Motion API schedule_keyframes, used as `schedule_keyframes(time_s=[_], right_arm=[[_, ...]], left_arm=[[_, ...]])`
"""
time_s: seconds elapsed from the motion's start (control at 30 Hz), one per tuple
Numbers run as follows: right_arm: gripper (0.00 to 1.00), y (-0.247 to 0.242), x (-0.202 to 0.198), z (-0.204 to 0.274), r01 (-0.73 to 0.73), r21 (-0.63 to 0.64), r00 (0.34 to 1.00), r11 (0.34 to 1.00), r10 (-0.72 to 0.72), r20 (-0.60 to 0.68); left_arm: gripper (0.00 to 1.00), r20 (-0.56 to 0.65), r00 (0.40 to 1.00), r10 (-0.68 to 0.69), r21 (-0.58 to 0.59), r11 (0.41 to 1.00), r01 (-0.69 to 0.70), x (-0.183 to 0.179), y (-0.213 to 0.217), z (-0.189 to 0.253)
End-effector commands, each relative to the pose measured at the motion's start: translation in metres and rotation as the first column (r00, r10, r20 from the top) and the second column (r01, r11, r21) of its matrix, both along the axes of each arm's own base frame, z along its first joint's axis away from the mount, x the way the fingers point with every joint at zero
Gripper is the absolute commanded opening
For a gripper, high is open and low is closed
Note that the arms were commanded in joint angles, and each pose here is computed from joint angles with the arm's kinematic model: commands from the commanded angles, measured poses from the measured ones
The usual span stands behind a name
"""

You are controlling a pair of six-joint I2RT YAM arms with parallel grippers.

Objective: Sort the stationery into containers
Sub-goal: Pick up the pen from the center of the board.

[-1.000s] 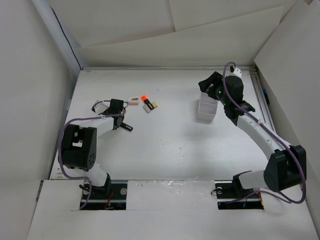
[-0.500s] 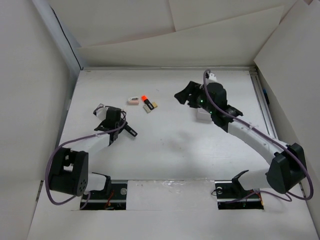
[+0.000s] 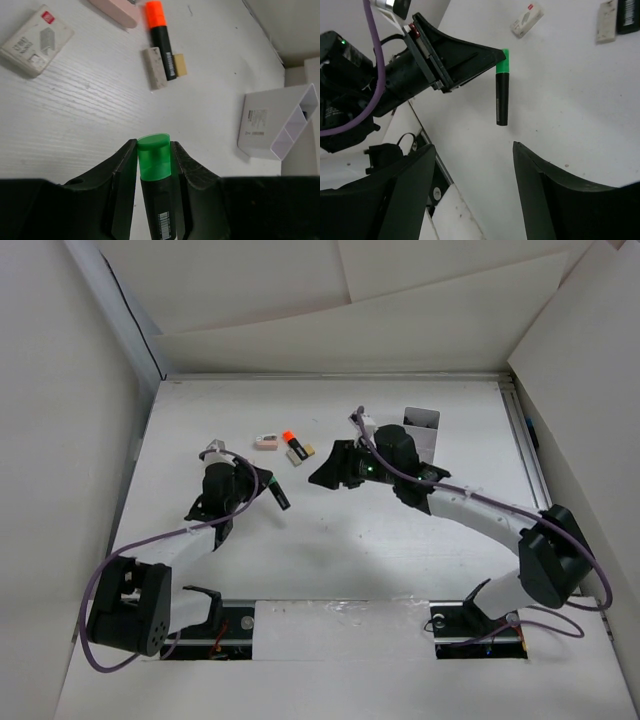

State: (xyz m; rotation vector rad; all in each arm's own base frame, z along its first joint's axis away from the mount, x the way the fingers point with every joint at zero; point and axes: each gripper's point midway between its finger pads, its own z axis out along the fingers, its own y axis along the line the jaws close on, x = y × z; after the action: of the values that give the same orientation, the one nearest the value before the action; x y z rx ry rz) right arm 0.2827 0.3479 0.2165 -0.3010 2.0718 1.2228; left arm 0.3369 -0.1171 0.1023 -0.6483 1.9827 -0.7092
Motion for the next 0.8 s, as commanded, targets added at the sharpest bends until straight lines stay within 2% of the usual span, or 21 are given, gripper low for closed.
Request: schedule_keyframes(time_s=[0.0, 0.13, 0.3, 0.53, 0.77], right_arm=[[0.7, 0.025, -0.008, 0.014, -0.116, 0.08, 0.992, 0.99, 0.112, 0.052], [0.72, 0.053, -0.003, 0.002, -0.152, 0.064, 0.988, 0.986, 0.151, 0.029], [0.72, 0.063, 0.006, -0.018, -0.139, 0.036, 0.99, 0.99, 0.139, 0.0], [0.67, 0.07, 0.026, -0.019, -0.083, 0.025, 0.996, 0.996, 0.082, 0.016], [0.56, 0.075, 0.036, -0.029, -0.061, 0.002, 0.998, 0.998, 0.061, -0.001]], left_arm=[[0.0, 0.151, 0.978, -0.146, -0.048, 0.987, 0.155, 0.001, -0.025, 0.031], [0.0, 0.206, 0.953, -0.22, -0.048, 0.971, 0.235, -0.001, -0.037, 0.042], [0.0, 0.246, 0.933, -0.263, -0.048, 0.958, 0.283, -0.006, -0.044, 0.051], [0.0, 0.28, 0.902, -0.328, -0.068, 0.931, 0.359, -0.012, -0.055, 0.056], [0.0, 0.276, 0.888, -0.367, -0.085, 0.911, 0.403, -0.018, -0.062, 0.053]])
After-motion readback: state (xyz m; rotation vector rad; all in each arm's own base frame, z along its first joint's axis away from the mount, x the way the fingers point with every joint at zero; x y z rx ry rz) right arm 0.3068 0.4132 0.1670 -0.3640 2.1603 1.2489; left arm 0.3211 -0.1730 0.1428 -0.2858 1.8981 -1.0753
